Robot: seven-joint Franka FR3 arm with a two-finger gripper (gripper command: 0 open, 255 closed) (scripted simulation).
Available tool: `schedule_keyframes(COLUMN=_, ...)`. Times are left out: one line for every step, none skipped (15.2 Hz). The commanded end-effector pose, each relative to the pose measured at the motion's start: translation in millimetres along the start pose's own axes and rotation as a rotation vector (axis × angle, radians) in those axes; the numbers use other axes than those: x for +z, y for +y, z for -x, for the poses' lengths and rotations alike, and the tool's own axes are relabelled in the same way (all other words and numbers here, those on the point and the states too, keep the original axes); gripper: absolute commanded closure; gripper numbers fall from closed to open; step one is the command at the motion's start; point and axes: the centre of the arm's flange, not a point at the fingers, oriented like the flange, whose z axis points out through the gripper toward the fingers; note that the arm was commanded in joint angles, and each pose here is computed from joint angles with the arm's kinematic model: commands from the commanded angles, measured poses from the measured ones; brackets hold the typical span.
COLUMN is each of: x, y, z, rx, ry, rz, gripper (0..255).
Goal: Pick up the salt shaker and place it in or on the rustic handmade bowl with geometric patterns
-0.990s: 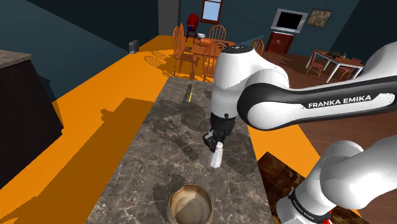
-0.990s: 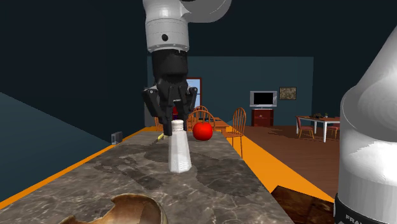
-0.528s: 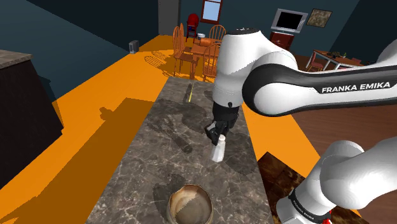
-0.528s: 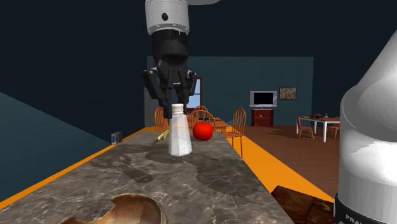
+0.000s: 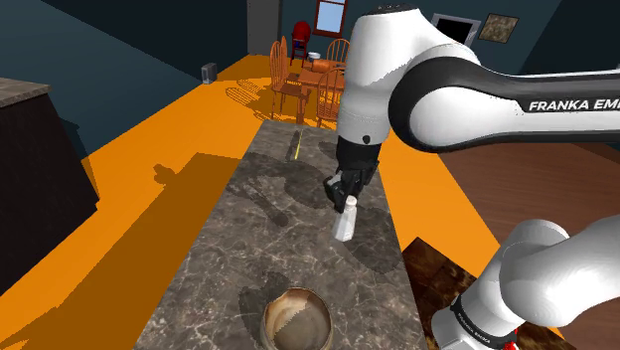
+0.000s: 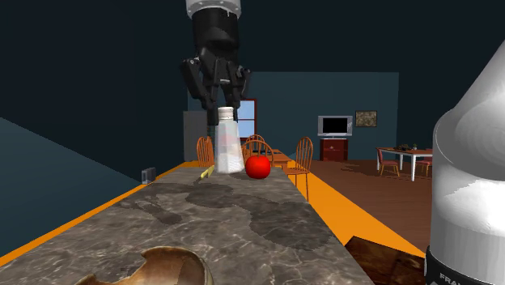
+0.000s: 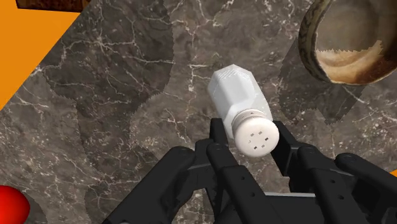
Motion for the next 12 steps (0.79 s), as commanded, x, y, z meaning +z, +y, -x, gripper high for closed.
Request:
schedule_keyframes(x=-10, y=1, z=0, rx=0.000, ry=0.000, rz=0.000, gripper=255)
schedule_keyframes(x=-13, y=1, z=0, rx=0.000, ry=0.000, rz=0.000, gripper=255)
schedule_keyframes(x=-17, y=-10, z=5, rx=0.000, ry=0.000, rz=0.000, gripper=255)
schedule_keyframes(x=-21, y=-21, z=10, rx=0.000, ry=0.000, rz=0.000, gripper=255)
schedule_keyframes(x=-25, y=-33, z=16, rx=0.000, ry=0.000, rz=0.000, gripper=255)
schedule_keyframes(x=-29, y=-44, z=21, rx=0.000, ry=0.000, rz=0.000, gripper=255)
schedule_keyframes(x=-33, y=-55, z=26, rx=0.000, ry=0.000, rz=0.000, gripper=255)
schedule_keyframes(x=-37, y=-67, z=32, rx=0.000, ry=0.000, rz=0.000, gripper=255)
schedule_keyframes(x=-42, y=-78, z=37, rx=0.000, ry=0.000, rz=0.000, gripper=255)
schedule_keyframes(x=-46, y=-90, z=42, rx=0.000, ry=0.000, rz=0.000, gripper=255)
schedule_keyframes(x=-50, y=-101, z=48, rx=0.000, ry=0.000, rz=0.000, gripper=255)
schedule_keyframes(x=-54, y=-112, z=53, rx=0.000, ry=0.000, rz=0.000, gripper=255)
